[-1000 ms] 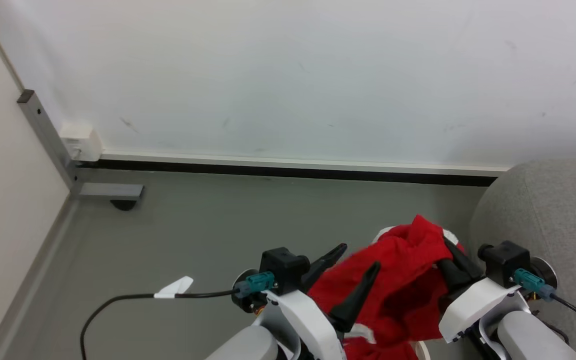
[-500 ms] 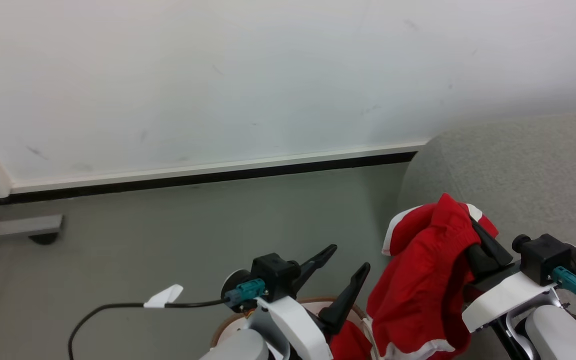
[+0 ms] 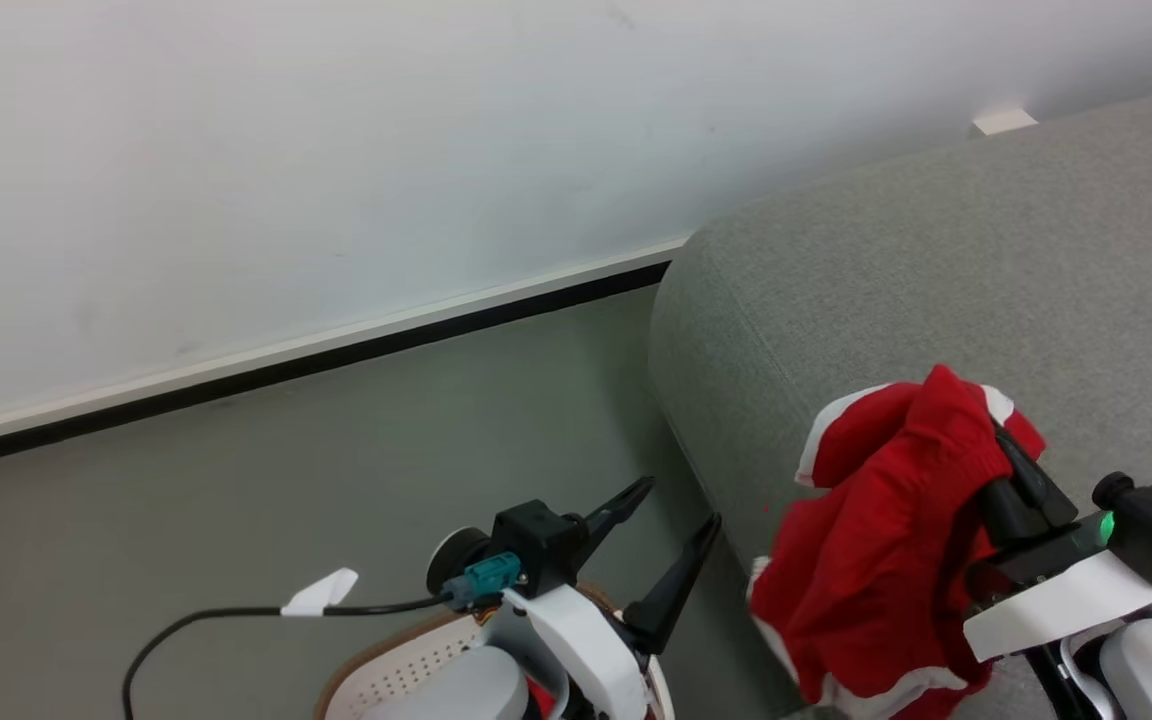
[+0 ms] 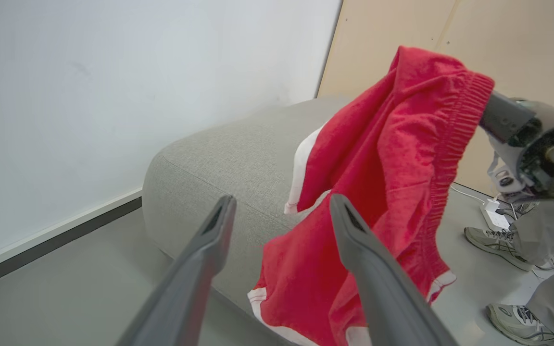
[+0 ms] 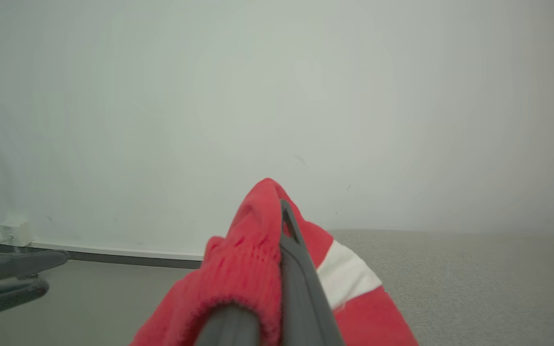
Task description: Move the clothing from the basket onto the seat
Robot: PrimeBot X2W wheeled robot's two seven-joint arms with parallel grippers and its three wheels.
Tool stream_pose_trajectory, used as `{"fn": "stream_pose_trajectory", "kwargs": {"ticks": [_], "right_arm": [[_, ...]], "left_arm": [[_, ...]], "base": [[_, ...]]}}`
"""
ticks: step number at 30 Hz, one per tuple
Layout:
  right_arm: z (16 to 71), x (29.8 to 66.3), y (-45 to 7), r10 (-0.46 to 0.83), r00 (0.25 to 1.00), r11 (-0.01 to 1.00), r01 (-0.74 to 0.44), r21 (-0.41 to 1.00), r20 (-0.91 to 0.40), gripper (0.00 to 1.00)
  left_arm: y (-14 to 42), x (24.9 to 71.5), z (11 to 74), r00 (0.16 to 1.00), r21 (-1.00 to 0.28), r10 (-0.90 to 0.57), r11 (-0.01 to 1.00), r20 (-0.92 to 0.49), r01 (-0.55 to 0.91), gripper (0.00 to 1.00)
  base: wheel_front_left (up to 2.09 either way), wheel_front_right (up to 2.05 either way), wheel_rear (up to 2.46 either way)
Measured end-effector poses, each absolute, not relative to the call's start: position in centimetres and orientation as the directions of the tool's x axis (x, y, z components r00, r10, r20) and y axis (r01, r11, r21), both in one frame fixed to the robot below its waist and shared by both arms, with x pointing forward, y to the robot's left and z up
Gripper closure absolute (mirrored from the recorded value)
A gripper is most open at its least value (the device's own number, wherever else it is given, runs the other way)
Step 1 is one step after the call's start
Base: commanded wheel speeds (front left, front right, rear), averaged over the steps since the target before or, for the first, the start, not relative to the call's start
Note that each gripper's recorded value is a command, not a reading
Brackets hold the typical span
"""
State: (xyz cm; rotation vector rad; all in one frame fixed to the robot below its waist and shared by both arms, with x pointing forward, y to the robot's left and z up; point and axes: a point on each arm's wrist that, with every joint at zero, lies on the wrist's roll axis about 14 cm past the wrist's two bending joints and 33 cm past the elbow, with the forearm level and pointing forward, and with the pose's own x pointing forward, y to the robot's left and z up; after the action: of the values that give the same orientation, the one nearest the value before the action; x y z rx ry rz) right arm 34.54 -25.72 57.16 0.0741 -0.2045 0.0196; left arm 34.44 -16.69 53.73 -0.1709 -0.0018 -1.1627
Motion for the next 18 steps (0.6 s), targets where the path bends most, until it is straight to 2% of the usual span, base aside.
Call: {"fn": "stream_pose_trajectory", "kwargs": {"ticks": [11, 18], "right_arm": [[57.7, 33.4, -29.6, -0.095, 0.973, 0.995, 0.085, 0.059, 0.211, 1.0], [59.1, 35.6, -31.8, -0.13, 0.966, 0.991, 0.124, 0.044, 0.225, 1.0]], "left_arm": [[-18.3, 34.6, 52.5, 0.349, -0.139, -0.933, 0.336, 0.088, 0.932, 0.0], [-18.0, 37.1, 51.5, 0.362, -0.111, -0.928, 0.352, 0.088, 0.929, 0.0]], "base": [[0.0, 0.0, 0.0], [0.0, 0.0, 0.0]]}}
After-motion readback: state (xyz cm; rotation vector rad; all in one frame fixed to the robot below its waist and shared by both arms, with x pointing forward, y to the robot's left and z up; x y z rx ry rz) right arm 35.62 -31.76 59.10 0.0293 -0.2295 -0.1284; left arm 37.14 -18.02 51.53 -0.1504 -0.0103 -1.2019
